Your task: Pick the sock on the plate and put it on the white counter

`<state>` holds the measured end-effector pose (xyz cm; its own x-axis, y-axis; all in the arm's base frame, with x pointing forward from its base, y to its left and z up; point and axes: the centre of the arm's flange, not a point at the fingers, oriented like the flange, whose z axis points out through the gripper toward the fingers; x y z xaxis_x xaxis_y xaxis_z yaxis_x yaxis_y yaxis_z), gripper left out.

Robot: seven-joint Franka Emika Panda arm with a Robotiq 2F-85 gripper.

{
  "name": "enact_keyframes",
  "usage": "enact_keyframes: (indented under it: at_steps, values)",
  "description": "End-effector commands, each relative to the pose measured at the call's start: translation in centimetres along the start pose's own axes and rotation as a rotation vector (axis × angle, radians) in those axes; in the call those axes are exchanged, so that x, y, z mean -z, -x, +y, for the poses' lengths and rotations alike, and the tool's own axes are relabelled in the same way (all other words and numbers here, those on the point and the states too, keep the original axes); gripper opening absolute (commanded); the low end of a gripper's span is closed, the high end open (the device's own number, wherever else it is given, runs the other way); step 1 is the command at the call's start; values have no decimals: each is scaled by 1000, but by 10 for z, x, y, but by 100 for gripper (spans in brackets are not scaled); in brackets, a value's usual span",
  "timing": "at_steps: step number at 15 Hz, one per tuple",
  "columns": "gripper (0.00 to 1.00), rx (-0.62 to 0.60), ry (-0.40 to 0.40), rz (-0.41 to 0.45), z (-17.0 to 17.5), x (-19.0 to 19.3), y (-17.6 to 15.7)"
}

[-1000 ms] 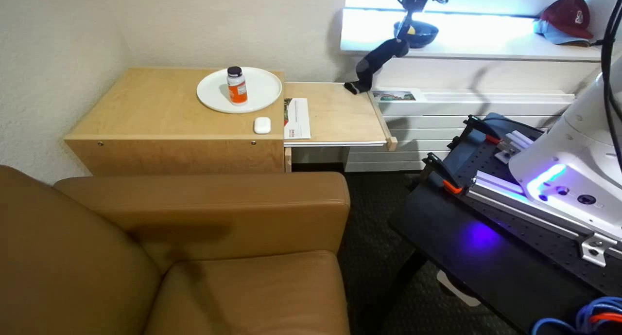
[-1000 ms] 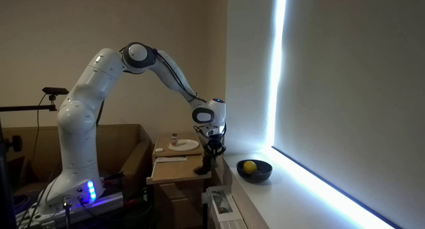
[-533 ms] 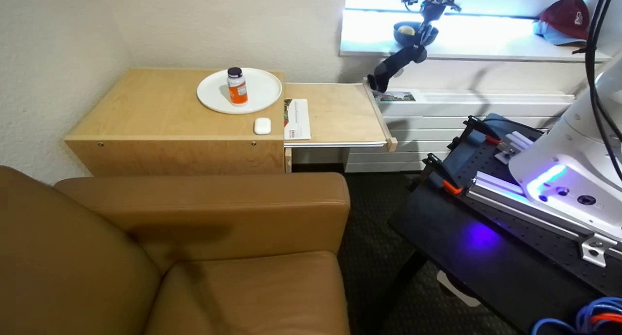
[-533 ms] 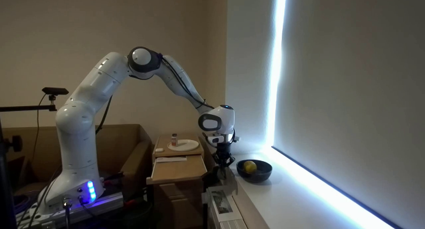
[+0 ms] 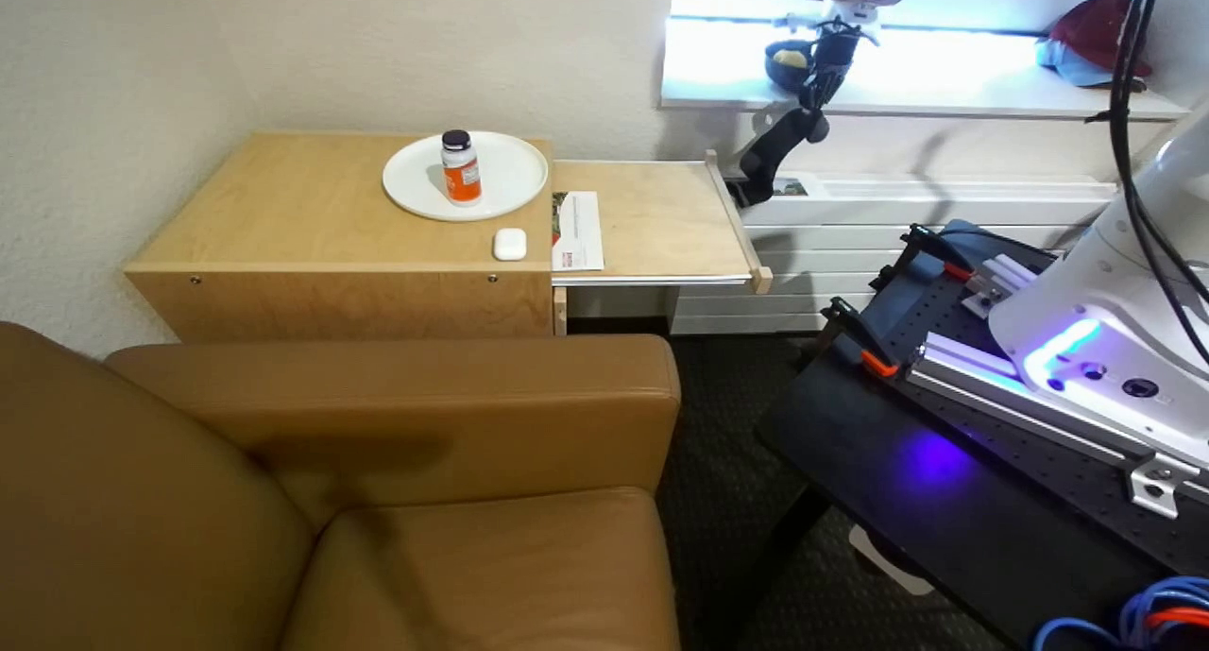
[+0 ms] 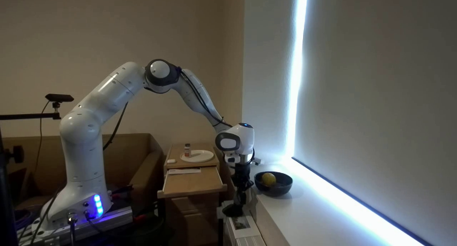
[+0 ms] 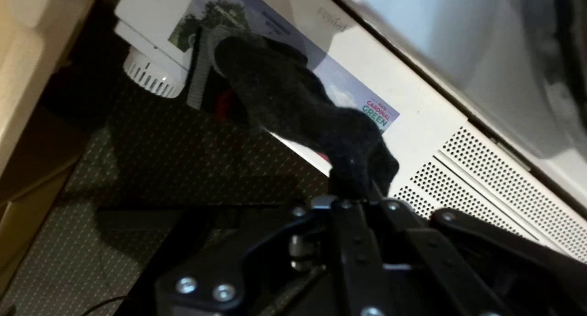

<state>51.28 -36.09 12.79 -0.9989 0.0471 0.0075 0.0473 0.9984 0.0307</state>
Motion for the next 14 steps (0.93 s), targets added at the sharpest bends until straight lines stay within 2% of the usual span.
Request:
enact_keyframes:
  at_steps: [1,4,6,7,8,9,14]
  values:
    - [1,-163,-46,43,-22,-61,14]
    - [1,-292,-105,71,-29,-101,9]
    - [1,-317,-130,66,-31,-105,13]
    - [30,-330,-135,63,-27,-104,14]
    - [31,-340,-137,66,-27,-101,14]
    - [37,-346,-135,59,-29,-97,13]
    - [72,-404,-130,-1,-44,-65,9]
